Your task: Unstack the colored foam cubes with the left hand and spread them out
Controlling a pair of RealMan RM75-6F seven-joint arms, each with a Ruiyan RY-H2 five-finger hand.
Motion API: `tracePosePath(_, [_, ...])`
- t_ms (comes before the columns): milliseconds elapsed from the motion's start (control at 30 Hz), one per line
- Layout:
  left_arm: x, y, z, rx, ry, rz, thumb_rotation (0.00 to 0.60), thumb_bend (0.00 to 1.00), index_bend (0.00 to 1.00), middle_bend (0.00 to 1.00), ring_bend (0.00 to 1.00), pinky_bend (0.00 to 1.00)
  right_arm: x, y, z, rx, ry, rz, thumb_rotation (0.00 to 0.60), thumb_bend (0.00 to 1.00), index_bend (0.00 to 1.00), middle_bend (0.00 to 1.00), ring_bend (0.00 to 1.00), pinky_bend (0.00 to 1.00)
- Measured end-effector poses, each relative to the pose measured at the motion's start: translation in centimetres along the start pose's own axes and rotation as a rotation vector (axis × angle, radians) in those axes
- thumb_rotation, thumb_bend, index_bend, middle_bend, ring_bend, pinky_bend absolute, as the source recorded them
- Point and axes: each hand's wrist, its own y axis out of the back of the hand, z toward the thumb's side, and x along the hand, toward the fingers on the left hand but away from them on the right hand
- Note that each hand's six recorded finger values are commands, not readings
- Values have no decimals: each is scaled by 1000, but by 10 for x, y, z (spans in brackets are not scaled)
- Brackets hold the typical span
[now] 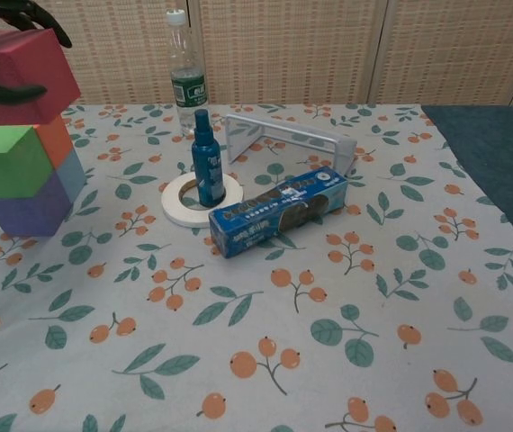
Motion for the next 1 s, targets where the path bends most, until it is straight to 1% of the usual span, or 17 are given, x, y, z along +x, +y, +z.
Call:
tracePosePath(33, [-4, -5, 6, 9, -13, -3, 600, 325, 0, 225, 534, 109, 0, -1, 1, -10, 3, 7, 600, 145, 0, 0, 0, 0])
tracePosePath(67, [-9, -14, 14, 15, -26, -13, 600, 325, 0, 221, 533, 106, 0, -2, 1, -20, 5, 13, 600, 146, 0, 0, 0, 0])
tracePosePath(133, [-15, -30, 26, 4, -42, -35, 600, 327, 0, 214, 530, 102, 0, -4, 3, -40, 13, 24, 600, 148, 0, 0, 0, 0])
tracePosePath(233, [-21, -60, 45, -30, -62, -97, 600, 327, 0, 204, 521, 98, 0, -1, 4, -45, 21, 19, 600, 149, 0, 0, 0, 0])
tracePosePath(367, [-25, -108, 75, -70, -99, -201, 600, 327, 0, 193, 503, 74, 0, 2, 1, -44, 11, 7, 600, 149, 0, 0, 0, 0])
tracePosePath(433, [-24, -124, 84, -65, -113, -227, 600, 324, 0, 178, 448, 47, 1, 3, 0, -51, 9, 7, 600, 149, 0, 0, 0, 0])
tracePosePath(500, [-22, -139, 87, -45, -118, -261, 600, 322, 0, 153, 381, 31, 1, 6, -2, -55, 7, 4, 600, 149, 0, 0, 0, 0])
tracePosePath(600, [-18, -151, 88, -59, -101, -306, 600, 329, 0, 100, 218, 24, 2, 8, -2, -56, 8, -3, 600, 149, 0, 0, 0, 0])
tracePosePath(667, [-16, -157, 87, -77, -91, -327, 600, 343, 0, 31, 61, 20, 1, 7, -3, -55, 6, 1, 600, 149, 0, 0, 0, 0])
tracePosePath(733, [-15, -160, 88, -97, -90, -337, 600, 339, 0, 3, 7, 19, 1, 6, -3, -58, 3, 7, 600, 149, 0, 0, 0, 0])
tracePosePath(867, [-10, -163, 88, -128, -92, -351, 600, 328, 0, 0, 0, 18, 2, 7, -3, -61, 1, 2, 600, 149, 0, 0, 0, 0])
tracePosePath(1000, [-8, -158, 90, -144, -108, -347, 600, 321, 0, 0, 0, 18, 1, 9, -2, -57, 3, -12, 600, 151, 0, 0, 0, 0])
